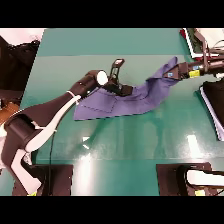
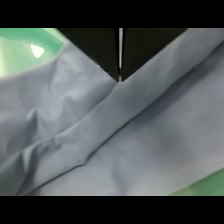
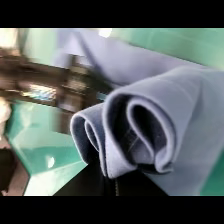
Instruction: Fold the shirts.
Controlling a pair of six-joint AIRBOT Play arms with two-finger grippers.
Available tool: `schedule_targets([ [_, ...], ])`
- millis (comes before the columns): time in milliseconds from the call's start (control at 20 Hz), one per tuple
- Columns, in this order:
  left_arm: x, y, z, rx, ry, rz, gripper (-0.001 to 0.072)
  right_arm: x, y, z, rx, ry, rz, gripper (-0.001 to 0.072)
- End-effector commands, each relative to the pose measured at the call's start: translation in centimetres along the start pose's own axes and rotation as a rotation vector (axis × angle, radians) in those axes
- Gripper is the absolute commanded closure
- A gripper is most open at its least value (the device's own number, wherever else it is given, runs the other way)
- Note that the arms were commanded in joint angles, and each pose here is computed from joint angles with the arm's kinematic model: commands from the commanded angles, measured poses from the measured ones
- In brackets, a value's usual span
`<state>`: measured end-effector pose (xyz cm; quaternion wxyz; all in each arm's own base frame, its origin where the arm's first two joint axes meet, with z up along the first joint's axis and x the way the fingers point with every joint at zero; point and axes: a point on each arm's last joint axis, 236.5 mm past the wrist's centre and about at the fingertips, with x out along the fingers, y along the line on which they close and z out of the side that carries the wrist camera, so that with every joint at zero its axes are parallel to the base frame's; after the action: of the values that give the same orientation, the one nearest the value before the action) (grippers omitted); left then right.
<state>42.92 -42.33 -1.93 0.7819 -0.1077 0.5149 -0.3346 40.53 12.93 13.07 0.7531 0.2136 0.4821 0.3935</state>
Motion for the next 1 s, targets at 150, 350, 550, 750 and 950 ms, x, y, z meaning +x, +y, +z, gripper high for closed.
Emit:
schedule_targets([
  [150, 2.7, 0.2, -1.9, 0.013, 0.093, -0.005, 0.0684, 1.6, 9.8, 1.7, -0.183, 0.021, 0.072, 0.0700],
  [350, 2.7, 0.4, -1.9, 0.018, 0.097, 0.002, 0.0684, 1.9, 13.2, 2.1, -0.259, 0.019, 0.095, 0.0700],
  [550, 1.7, 0.7, -1.5, 0.038, 0.106, 0.016, 0.0684, 2.6, 14.7, 1.7, -0.292, 0.032, 0.113, 0.0700],
  [750, -3.4, 3.7, 1.8, 0.090, 0.066, 0.120, 0.0684, 3.0, 15.3, 2.0, -0.300, 0.021, 0.117, 0.0700],
  [950, -12.1, 7.7, 5.4, 0.114, -0.005, 0.254, 0.0684, 3.2, 15.4, 2.6, -0.303, -0.008, 0.113, 0.0700],
])
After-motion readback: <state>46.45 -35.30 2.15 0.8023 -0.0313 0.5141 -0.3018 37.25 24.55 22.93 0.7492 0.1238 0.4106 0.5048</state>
